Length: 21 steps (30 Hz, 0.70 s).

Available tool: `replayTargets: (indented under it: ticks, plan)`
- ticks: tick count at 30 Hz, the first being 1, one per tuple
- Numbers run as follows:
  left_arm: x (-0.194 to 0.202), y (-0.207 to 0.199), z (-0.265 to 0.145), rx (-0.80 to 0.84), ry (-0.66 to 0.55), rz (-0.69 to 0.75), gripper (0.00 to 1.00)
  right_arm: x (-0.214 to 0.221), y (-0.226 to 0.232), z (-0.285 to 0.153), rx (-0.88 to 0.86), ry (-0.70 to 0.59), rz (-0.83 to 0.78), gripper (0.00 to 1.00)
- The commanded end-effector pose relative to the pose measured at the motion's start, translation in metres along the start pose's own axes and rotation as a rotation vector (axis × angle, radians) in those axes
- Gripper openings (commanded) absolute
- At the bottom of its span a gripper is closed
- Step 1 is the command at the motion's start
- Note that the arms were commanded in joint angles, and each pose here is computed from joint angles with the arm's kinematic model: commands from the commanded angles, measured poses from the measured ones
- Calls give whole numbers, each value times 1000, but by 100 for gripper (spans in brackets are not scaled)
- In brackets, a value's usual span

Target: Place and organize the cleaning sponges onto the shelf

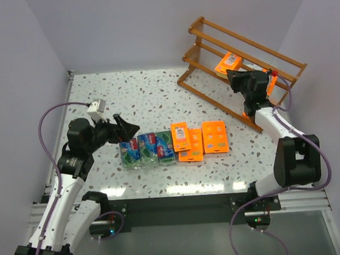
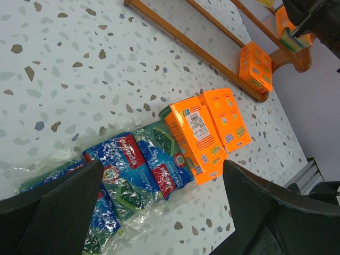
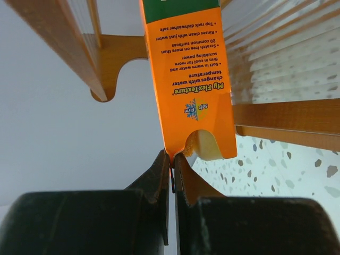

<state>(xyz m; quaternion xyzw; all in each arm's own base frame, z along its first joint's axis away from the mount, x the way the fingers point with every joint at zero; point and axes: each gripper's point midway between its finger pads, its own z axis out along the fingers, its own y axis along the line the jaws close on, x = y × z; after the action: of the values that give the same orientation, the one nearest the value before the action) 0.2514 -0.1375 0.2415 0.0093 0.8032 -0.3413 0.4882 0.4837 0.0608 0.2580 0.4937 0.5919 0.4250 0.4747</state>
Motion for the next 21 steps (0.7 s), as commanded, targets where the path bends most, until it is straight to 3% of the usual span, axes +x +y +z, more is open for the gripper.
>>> replayTargets:
  ticks: [1,19,21]
  plan:
    - [-19,-10,-6,15,-47,54,100,-19,11,8,-12,-74,-29,0]
    - [-19,-10,-4,15,-44,48,100,-32,-12,22,2,-144,77,0]
    - [-18,-9,-4,14,-41,47,100,-35,-14,21,10,-154,80,7]
